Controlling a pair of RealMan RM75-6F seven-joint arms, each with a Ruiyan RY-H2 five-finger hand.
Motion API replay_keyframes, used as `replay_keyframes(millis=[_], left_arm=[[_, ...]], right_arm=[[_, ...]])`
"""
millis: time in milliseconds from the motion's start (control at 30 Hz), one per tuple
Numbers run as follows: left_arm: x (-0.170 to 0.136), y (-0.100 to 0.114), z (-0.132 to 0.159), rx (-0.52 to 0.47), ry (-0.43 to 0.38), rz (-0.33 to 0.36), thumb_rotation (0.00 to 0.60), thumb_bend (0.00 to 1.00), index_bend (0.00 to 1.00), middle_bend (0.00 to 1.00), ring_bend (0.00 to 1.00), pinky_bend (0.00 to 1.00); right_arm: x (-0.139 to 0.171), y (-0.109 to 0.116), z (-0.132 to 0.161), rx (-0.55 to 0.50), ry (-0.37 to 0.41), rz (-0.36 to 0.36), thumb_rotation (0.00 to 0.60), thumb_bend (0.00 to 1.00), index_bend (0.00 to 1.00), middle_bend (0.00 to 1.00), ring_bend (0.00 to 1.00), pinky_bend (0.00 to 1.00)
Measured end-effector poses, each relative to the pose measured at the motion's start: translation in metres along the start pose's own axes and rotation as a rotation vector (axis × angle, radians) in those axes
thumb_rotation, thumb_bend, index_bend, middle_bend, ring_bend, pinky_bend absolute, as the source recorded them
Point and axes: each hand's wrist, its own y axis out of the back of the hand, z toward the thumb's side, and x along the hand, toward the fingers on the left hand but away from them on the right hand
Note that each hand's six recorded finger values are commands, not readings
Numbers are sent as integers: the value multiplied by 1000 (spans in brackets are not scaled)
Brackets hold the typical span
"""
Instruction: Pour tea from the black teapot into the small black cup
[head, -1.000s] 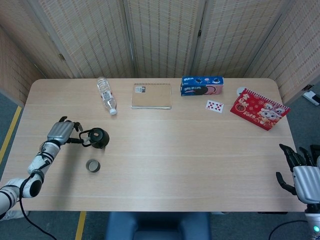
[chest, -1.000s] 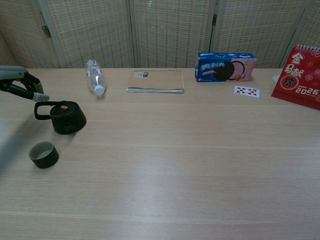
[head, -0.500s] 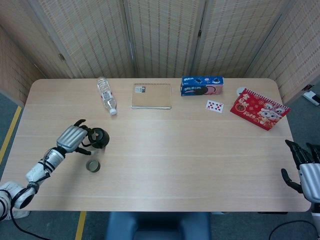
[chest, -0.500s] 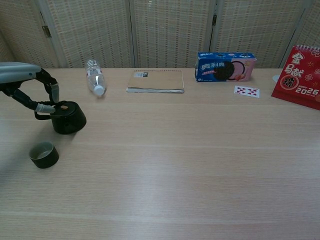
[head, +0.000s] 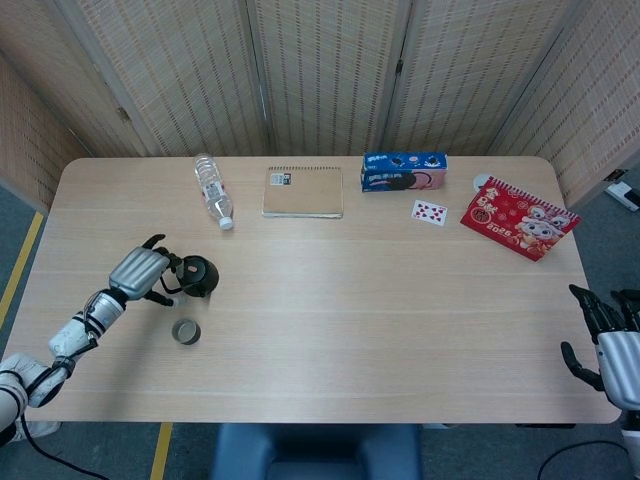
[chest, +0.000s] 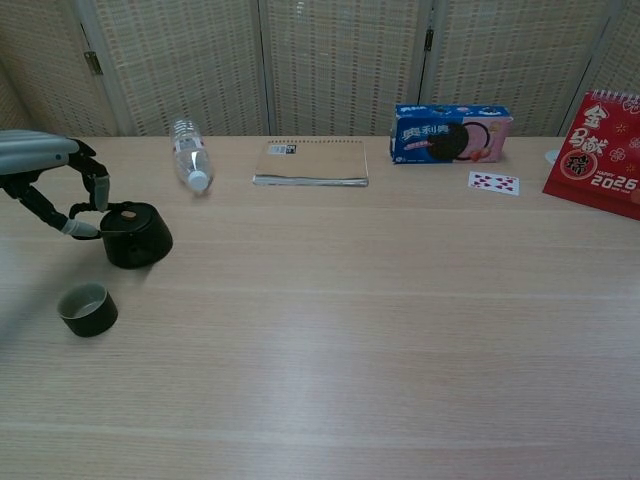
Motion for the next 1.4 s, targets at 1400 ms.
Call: replay_keyframes(millis=[1400], left_arm=[[11, -7, -40, -50, 254, -131, 313, 209, 426, 398, 257, 29]], right_arm=[[4, -8, -7, -25, -25, 14, 600, 426, 56, 171, 239, 79]])
